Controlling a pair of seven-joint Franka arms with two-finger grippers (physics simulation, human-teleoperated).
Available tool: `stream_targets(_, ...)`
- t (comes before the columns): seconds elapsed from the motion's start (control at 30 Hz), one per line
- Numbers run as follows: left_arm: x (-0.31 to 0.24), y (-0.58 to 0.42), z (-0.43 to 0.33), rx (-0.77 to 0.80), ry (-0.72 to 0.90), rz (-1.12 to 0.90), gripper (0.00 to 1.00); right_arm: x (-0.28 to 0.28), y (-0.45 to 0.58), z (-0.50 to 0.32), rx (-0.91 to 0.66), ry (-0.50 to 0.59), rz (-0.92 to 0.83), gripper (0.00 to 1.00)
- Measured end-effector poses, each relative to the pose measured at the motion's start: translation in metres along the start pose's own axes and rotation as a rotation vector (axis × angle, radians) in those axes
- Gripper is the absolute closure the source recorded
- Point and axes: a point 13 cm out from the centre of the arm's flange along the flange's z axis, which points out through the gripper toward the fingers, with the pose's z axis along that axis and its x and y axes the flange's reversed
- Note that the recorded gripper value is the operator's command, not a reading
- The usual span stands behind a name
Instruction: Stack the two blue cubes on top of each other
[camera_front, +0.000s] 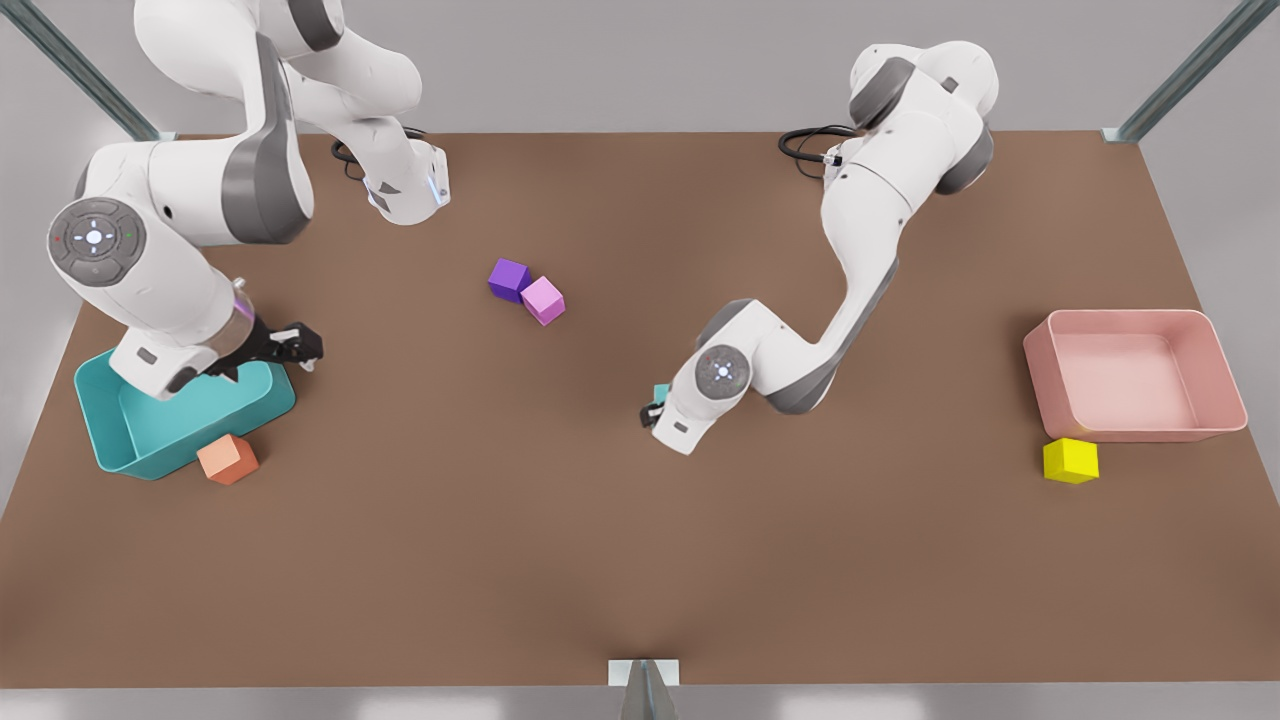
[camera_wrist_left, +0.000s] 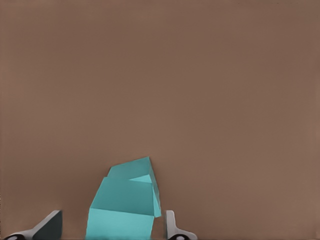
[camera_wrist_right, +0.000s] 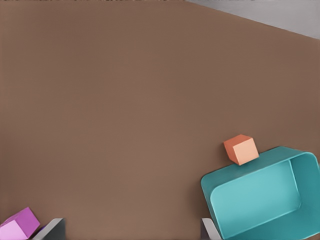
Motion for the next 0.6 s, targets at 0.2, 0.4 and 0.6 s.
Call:
stream_targets(0.2, -0.175, 0.266, -0.242, 0.039, -0.134, -0.378, 0.00, 0.001, -0.002, 0.000, -0.008, -0.002, -0.003, 0.00)
stream_targets(0.4, -0.070, 0.372, -0.267, -0.190, -0.054, -0.278, 0.00, 0.004, -0.001, 0.005, -0.019, 0.009, -0.010, 0.00)
stream_targets(0.6, -0.036, 0.356, -0.275, -0.163, 0.042, -0.070, 0.00, 0.005, 0.003, 0.009, -0.034, 0.022, -0.019, 0.00)
